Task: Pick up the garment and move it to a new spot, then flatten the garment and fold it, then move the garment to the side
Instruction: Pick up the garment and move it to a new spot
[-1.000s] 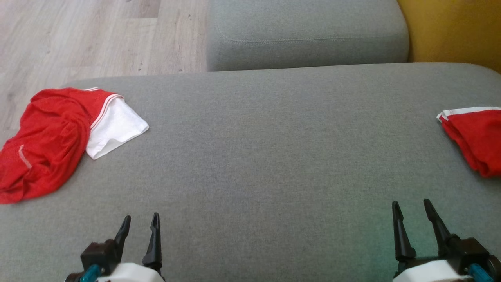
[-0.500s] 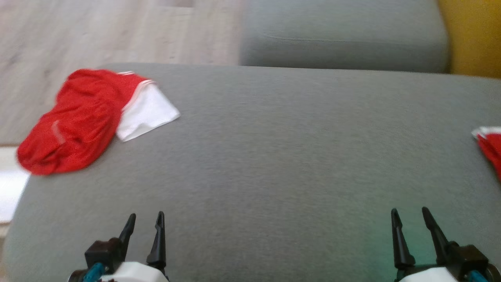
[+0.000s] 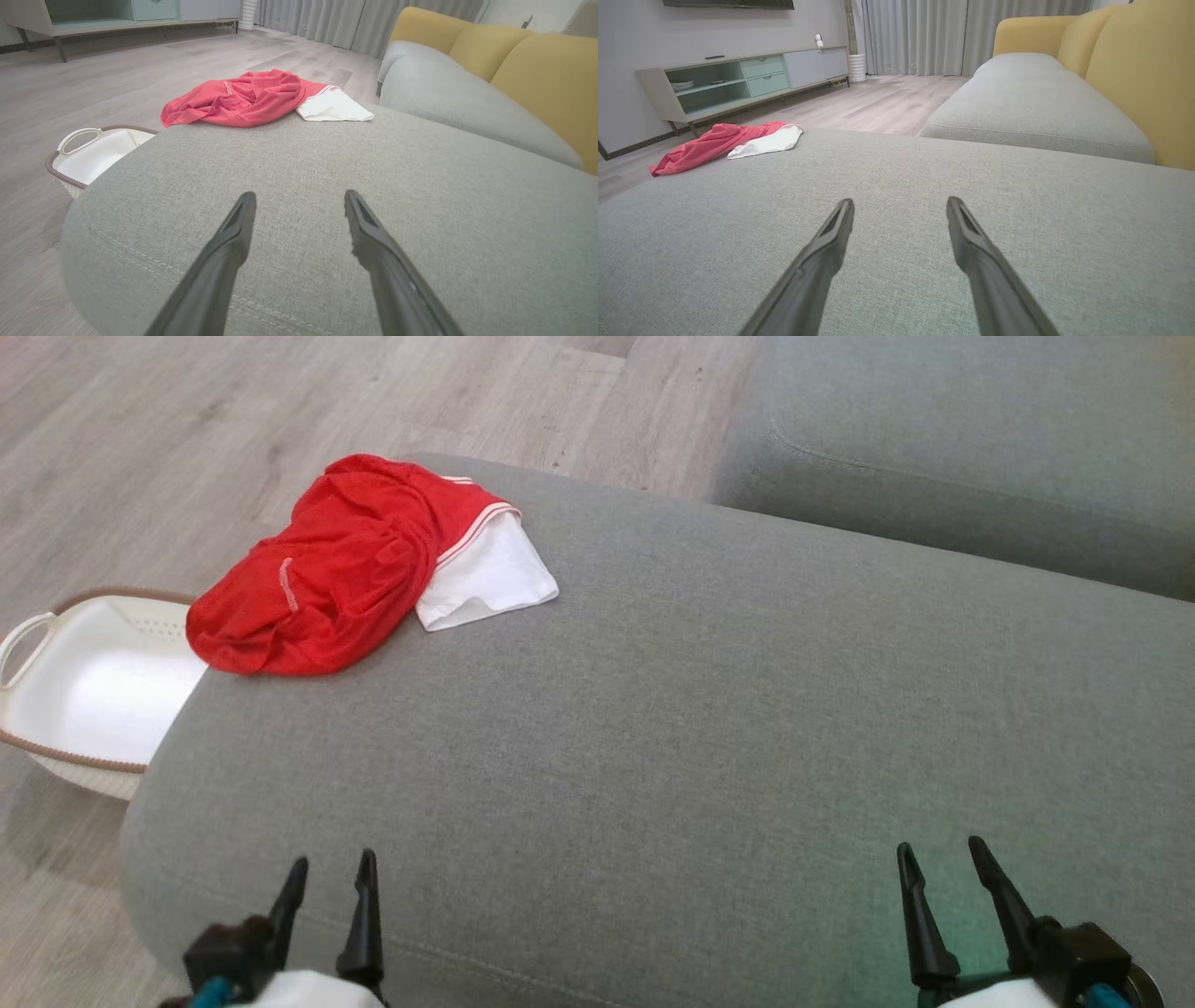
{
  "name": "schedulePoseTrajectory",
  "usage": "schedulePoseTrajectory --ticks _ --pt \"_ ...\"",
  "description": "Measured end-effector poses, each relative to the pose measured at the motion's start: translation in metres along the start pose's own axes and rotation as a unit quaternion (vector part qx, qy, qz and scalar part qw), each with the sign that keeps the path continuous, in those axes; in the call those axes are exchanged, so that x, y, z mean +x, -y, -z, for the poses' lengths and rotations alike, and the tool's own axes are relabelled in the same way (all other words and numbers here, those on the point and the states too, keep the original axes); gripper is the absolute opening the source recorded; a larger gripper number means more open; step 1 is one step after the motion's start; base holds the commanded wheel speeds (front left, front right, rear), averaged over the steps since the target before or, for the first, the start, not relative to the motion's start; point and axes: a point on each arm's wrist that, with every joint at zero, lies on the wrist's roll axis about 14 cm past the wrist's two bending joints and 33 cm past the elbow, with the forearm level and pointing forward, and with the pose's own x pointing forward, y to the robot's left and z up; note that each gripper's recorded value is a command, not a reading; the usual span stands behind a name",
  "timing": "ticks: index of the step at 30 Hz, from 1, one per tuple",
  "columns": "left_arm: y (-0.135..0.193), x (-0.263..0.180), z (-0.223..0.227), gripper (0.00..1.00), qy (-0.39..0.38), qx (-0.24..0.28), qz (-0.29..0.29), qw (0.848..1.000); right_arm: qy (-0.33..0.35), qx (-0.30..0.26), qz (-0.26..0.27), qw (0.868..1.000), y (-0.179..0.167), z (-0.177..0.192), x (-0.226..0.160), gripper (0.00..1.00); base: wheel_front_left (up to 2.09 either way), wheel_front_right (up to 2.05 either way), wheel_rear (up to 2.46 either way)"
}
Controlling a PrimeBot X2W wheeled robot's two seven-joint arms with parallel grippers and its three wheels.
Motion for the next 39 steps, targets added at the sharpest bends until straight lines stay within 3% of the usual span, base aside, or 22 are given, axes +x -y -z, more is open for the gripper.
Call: schedulePoseTrajectory --ticks 8,16,18,22,27,34,35,36,37,38,39 --pt "-0.001 0.038 -0.042 1.00 0.051 0.007 0.006 0.999 -0.019 0.001 0.007 1.000 0.006 0.014 -0.001 1.00 0.00 0.00 0.00" --pt "0.001 0.153 -0.130 1.00 0.131 0.037 0.007 0.991 -0.021 -0.020 -0.003 1.000 0.017 0.021 0.047 1.00 0.00 0.00 0.00" --pt "-0.004 0.183 -0.135 1.00 0.121 0.051 -0.006 0.991 -0.024 -0.021 -0.004 0.999 0.021 0.027 0.060 1.00 0.00 0.00 0.00" --pt "-0.012 0.242 -0.091 1.00 0.020 0.087 -0.023 0.996 -0.061 -0.010 -0.006 0.998 0.028 0.062 0.069 1.00 0.00 0.00 0.00" --pt "-0.017 0.281 -0.026 1.00 -0.093 0.079 -0.046 0.991 -0.072 -0.003 0.002 0.997 0.041 0.081 0.074 1.00 0.00 0.00 0.00" --pt "-0.024 0.288 0.046 1.00 -0.219 0.116 -0.060 0.967 -0.066 0.000 0.026 0.997 0.055 0.081 0.070 1.00 0.00 0.00 0.00" --pt "-0.026 0.287 0.050 0.97 -0.229 0.116 -0.062 0.965 -0.065 -0.003 0.031 0.997 0.059 0.079 0.069 1.00 0.00 0.00 0.00" --pt "-0.026 0.288 0.049 0.49 -0.230 0.117 -0.062 0.964 -0.065 -0.006 0.036 0.997 0.062 0.077 0.068 1.00 0.00 0.00 0.00" --pt "-0.025 0.289 0.044 0.13 -0.227 0.116 -0.062 0.965 -0.066 -0.007 0.040 0.997 0.064 0.076 0.065 1.00 0.00 0.00 0.00" --pt "-0.025 0.290 0.040 0.00 -0.220 0.116 -0.060 0.967 -0.068 -0.008 0.045 0.997 0.067 0.076 0.063 1.00 0.00 0.00 0.00" --pt "-0.023 0.291 0.035 0.00 -0.211 0.115 -0.057 0.969 -0.069 -0.008 0.050 0.996 0.069 0.075 0.060 1.00 0.00 0.00 0.00"
